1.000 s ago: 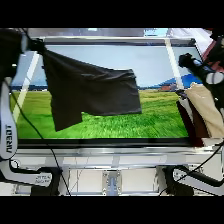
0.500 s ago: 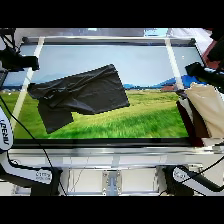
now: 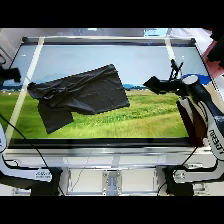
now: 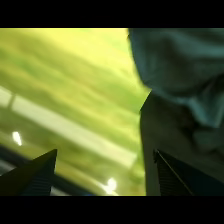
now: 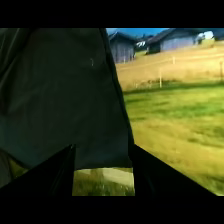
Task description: Fold the shirts.
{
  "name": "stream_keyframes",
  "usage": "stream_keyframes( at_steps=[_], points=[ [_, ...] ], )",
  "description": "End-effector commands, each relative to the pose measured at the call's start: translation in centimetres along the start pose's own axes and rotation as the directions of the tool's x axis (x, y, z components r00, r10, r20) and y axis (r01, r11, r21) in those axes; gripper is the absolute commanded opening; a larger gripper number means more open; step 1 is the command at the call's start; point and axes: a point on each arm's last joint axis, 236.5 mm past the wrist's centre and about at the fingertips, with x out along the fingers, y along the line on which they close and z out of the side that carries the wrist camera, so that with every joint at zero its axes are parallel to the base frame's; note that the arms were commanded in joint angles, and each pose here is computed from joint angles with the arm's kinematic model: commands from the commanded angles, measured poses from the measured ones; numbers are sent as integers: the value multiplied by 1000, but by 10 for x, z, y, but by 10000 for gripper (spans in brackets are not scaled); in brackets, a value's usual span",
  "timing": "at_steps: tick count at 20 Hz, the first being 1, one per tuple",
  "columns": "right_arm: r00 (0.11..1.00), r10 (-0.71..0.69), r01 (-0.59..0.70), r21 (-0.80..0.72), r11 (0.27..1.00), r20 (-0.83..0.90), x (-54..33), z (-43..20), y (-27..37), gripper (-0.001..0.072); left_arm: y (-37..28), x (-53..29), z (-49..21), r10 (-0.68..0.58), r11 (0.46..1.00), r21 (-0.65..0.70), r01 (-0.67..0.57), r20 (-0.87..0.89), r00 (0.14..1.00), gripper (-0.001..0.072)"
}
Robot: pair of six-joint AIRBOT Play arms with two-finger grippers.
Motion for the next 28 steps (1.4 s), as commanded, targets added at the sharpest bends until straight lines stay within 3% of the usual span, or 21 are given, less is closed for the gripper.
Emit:
stream_keyframes(
  at_steps=[1,5,9,12,16,22,23,24,28],
  points=[
    [987,94,-82,92,992,-129,24,-32,11,411,13,40,-78,-192,974,-160,160,-203,960,702],
    [974,127,-110,102,989,-186,21,-46,19,411,-15,77,-135,-487,843,-362,398,-199,850,703],
    [969,186,-169,111,979,-162,19,-40,33,411,-17,116,-124,-537,730,-510,455,-15,844,700],
    [963,226,-212,100,972,-149,18,-37,42,411,-22,109,-68,-556,653,-473,591,231,799,700],
    [957,260,-249,97,964,-131,16,-33,50,411,-51,109,-53,-674,530,-460,712,282,683,699],
    [941,317,-305,109,946,-116,13,-29,64,410,-55,145,-66,-679,514,-531,674,228,698,698],
    [940,323,-312,109,944,-113,12,-28,65,411,-54,149,-66,-673,516,-536,668,229,704,664],
    [938,329,-317,112,942,-109,12,-27,67,411,-52,152,-65,-665,522,-537,663,231,710,547],
    [932,352,-342,112,933,-88,11,-23,72,411,-53,158,-65,-649,553,-517,654,225,726,530]
  ],
)
